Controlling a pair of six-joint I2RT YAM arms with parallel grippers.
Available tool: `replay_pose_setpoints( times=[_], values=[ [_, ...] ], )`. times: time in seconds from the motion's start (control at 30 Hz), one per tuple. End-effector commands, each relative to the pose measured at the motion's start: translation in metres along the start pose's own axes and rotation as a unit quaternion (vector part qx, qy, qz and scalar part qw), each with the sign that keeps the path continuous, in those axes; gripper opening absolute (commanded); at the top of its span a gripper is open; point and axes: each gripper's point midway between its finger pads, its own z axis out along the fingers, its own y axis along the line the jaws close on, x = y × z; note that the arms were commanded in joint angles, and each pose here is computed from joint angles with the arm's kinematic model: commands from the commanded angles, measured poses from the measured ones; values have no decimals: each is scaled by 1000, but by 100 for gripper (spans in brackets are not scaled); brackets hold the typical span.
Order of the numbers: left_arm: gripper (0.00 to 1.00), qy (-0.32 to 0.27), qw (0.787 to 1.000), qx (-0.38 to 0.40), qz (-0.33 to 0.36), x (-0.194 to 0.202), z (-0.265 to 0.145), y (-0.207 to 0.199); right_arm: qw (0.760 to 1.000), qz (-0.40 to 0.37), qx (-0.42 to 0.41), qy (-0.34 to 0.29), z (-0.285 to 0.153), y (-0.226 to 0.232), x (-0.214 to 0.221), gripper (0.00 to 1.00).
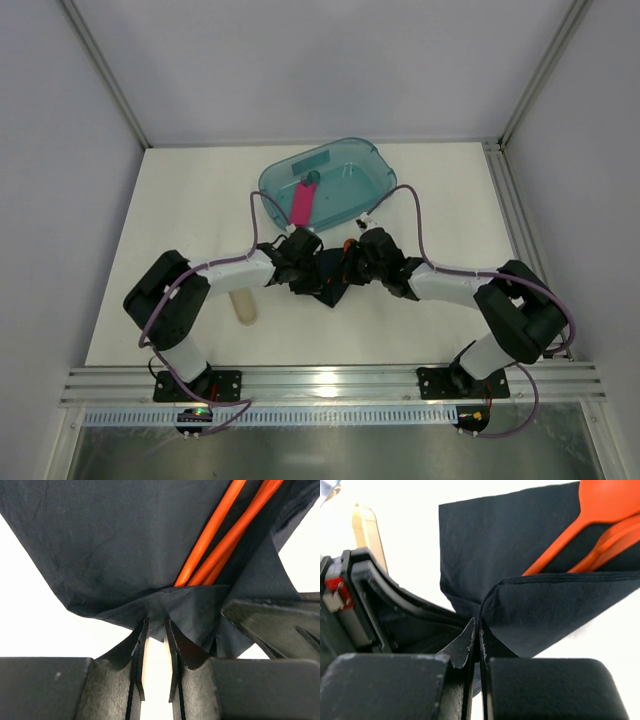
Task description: Place the utensils on the paper napkin and roll it up
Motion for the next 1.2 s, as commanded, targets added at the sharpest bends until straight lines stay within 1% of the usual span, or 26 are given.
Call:
replay_pose_setpoints(
  times=[0.0,0.13,0.27,0.33,0.57,0.63,0.67,0.8,0.87,0.9,1.0,1.07,1.17],
  values=[
    [22,-7,1000,10,-4,-5,1,-4,1000,-24,-3,-9,9,11,-17,5],
    [22,-5,1000,13,-9,-4,1,-5,999,-35,-2,9,16,11,-14,9],
    [22,-7,1000,15,-12,-6,-2,-7,999,-47,-1,19,19,10,-12,30],
    [22,-8,1000,16,-12,-7,-3,-9,999,-49,2,23,20,8,-10,34],
    [29,-23,999,36,-25,-18,-20,-21,998,-50,8,34,25,3,-4,36],
    [31,-33,998,42,-28,-23,-28,-24,998,-51,4,34,25,4,-4,39],
    [31,-33,998,38,-30,-23,-31,-22,998,-51,2,35,25,5,-4,41],
    [32,-58,997,27,-43,-32,-46,-15,998,-58,-10,38,25,9,-4,43],
    [33,-70,996,15,-52,-41,-52,-6,997,-62,-16,37,25,11,-5,47],
    [33,-66,996,6,-57,-42,-54,0,997,-64,-19,37,24,13,-5,47],
    [34,-83,994,-5,-75,-63,-62,16,997,-69,-23,36,22,15,-6,49],
    [35,-84,993,5,-78,-75,-65,18,996,-72,-30,36,22,17,-6,50],
    [37,-79,994,23,-69,-86,-66,7,996,-74,-41,35,21,21,-6,50]
  ],
)
